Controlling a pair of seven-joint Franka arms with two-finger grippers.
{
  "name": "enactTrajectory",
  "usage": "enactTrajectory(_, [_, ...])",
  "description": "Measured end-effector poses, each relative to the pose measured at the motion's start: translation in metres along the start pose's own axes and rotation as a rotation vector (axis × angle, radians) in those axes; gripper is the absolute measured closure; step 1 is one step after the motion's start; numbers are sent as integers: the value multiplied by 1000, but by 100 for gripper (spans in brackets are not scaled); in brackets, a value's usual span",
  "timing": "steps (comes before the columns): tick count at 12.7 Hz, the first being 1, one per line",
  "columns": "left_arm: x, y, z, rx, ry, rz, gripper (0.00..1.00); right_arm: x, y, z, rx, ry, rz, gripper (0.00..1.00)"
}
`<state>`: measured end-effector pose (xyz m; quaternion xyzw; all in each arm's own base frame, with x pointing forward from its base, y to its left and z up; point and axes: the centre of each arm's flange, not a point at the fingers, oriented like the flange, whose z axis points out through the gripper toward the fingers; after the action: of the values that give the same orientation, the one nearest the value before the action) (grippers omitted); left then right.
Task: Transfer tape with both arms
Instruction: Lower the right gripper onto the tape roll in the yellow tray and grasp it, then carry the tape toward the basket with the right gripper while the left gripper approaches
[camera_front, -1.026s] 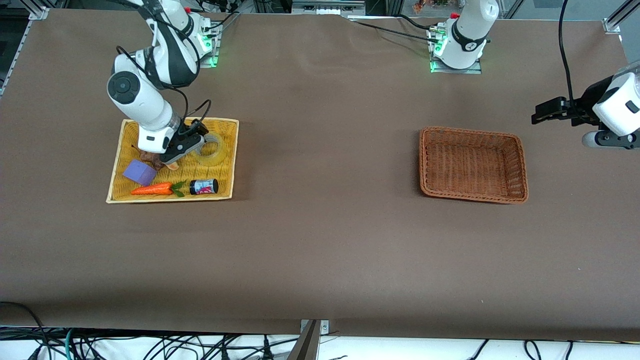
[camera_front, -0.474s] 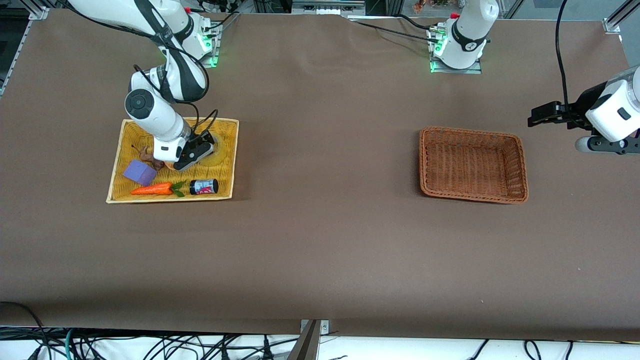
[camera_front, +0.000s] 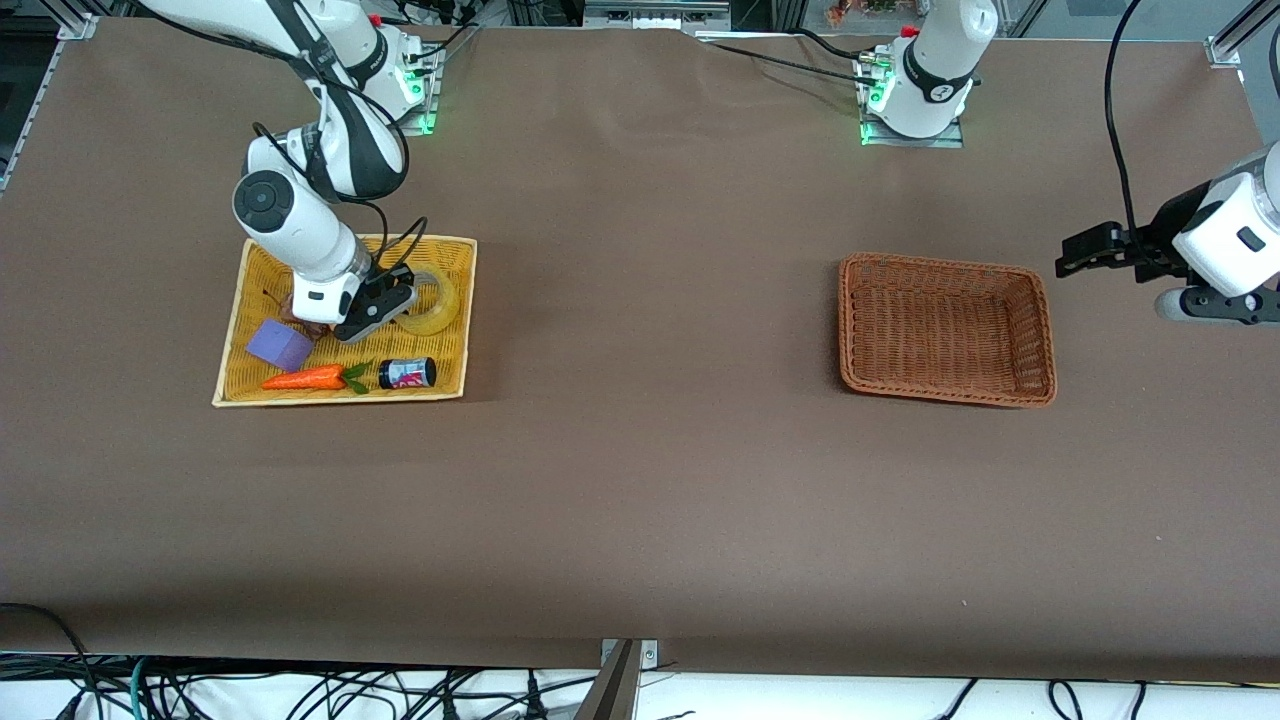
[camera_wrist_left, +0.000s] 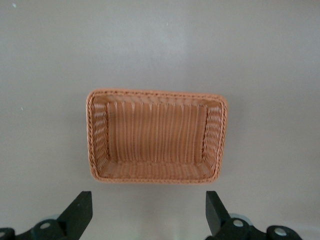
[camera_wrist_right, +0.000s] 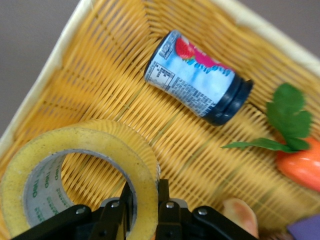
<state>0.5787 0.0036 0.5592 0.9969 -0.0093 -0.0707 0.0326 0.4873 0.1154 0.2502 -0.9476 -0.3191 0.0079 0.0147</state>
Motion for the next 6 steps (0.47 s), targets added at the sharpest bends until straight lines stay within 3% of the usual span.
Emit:
enactTrajectory(4, [29,1,40,4,-2,1,0,49,-7,-110,42,-134,71,78])
enactTrajectory(6, [49,-3,81,7,-16,-5,0,87,-56,-140,42,-141,171,78])
